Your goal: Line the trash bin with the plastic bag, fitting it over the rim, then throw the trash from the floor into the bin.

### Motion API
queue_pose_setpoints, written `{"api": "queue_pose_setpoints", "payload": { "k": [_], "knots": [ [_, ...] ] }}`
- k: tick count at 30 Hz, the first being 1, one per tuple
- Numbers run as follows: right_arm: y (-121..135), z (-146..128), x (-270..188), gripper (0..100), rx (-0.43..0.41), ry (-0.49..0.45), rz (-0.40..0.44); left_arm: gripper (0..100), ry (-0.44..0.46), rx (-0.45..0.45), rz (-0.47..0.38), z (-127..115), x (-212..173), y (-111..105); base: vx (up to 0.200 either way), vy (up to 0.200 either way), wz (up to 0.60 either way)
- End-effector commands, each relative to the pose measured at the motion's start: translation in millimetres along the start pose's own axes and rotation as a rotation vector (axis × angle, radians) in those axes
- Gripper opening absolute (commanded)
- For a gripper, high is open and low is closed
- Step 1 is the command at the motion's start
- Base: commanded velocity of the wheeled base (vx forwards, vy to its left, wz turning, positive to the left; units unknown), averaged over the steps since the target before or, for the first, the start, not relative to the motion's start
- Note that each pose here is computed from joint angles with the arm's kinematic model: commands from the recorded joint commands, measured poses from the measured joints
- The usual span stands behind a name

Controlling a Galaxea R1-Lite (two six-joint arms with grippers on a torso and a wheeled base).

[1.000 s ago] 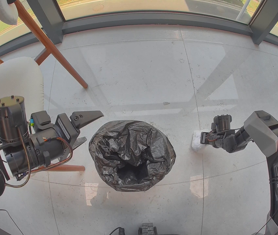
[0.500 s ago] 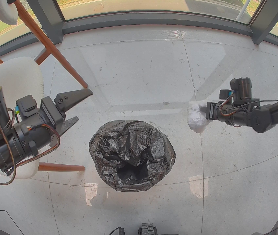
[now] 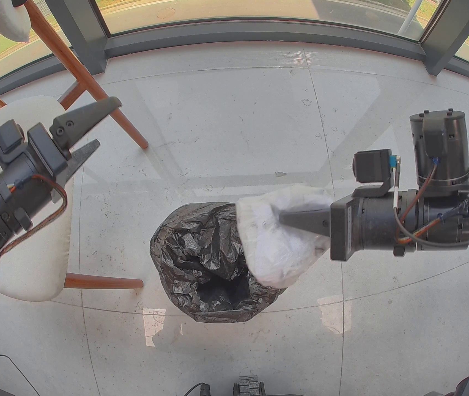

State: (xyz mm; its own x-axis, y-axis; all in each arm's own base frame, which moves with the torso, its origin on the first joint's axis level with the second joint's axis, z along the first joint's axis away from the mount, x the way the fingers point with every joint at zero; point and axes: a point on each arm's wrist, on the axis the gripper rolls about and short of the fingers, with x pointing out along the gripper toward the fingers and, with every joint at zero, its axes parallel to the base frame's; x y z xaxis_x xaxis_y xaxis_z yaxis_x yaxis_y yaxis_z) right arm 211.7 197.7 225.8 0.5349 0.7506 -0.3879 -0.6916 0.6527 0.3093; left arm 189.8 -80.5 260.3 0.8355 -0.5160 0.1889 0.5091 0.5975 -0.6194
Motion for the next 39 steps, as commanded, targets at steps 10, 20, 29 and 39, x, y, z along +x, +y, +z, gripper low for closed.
{"api": "queue_pose_setpoints", "payload": {
  "k": [10,20,29,39],
  "knots": [
    [24,13,33,0,-0.035,-0.005,0.087,100,-0.071,0.026,-0.033,17,-8,-9,0.0,0.0,0.0],
    [27,21,20,100,-0.038,-0.042,0.109,100,-0.074,0.031,-0.036,16,-16,-11,0.0,0.0,0.0],
    [-16,77,-96,100,0.012,-0.429,-0.215,100,-0.153,0.093,-0.069,28,-45,-26,0.0,0.0,0.0],
    [-22,-31,-240,100,0.099,-0.688,-0.731,100,-0.079,0.126,-0.171,-14,-138,-17,0.0,0.0,0.0]
  ]
}}
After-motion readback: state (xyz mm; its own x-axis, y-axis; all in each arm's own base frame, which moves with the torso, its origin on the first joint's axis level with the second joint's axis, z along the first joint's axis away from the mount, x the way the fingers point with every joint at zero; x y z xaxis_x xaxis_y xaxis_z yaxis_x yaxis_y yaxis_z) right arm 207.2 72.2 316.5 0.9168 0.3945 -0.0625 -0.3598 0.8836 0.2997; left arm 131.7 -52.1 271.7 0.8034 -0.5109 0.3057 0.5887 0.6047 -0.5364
